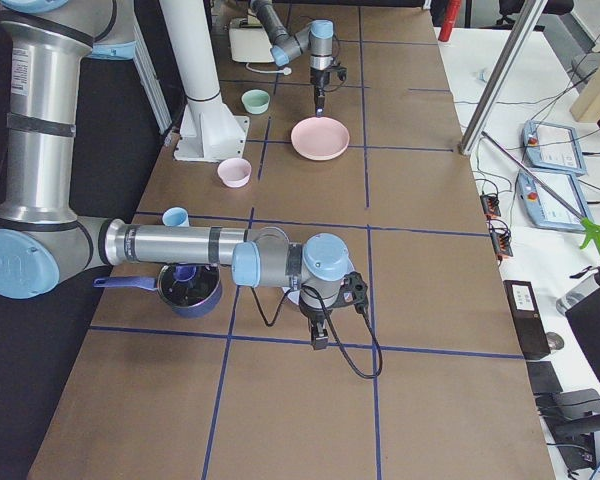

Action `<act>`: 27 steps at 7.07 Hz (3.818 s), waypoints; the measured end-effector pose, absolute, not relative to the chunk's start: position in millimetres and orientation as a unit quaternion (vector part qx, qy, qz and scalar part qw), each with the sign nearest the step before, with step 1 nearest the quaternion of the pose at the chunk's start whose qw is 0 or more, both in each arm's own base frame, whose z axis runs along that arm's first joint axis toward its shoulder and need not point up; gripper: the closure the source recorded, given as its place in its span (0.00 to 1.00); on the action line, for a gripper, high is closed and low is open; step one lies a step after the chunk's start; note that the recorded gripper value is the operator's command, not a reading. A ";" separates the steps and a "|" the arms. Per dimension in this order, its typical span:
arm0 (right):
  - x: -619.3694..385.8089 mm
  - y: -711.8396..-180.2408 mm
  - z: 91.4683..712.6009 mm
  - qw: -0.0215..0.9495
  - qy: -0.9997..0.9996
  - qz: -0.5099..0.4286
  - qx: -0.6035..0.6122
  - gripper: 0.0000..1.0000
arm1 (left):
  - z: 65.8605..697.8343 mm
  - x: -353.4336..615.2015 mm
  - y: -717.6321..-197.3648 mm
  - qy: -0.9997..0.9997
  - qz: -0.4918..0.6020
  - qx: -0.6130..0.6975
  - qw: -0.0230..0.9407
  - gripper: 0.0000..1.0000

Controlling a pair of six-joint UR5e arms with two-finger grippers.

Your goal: Stack three plates with pink and blue

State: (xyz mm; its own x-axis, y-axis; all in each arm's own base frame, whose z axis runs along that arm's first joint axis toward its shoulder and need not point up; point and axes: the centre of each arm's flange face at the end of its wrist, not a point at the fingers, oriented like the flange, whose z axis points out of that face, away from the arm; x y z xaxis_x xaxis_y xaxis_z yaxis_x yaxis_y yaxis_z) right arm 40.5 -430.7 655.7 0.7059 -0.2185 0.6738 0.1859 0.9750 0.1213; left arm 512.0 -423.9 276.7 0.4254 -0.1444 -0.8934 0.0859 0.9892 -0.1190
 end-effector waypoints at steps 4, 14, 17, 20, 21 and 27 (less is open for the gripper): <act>35.6 -437.2 645.4 0.916 -0.383 -0.115 0.044 0.00 | 358.1 355.2 -491.3 0.444 0.058 0.045 0.893 0.00; -98.7 -400.3 698.4 0.891 -0.444 0.029 0.087 0.02 | 620.4 -47.3 -403.1 0.388 0.104 0.045 0.915 0.00; -120.1 -397.0 711.5 0.888 -0.450 0.040 0.081 1.00 | 620.6 -47.9 -401.2 0.389 0.104 0.047 0.914 0.00; -121.8 -396.8 709.3 0.886 -0.455 0.039 0.079 1.00 | 621.4 -48.2 -399.6 0.389 0.105 0.047 0.914 0.00; -122.8 -398.1 705.1 0.884 -0.459 0.036 0.079 1.00 | 622.0 -48.2 -398.6 0.389 0.105 0.047 0.914 0.00; -193.8 -484.3 514.8 0.834 -0.545 0.070 0.046 1.00 | 627.5 -48.8 -395.7 0.388 0.100 0.040 0.915 0.00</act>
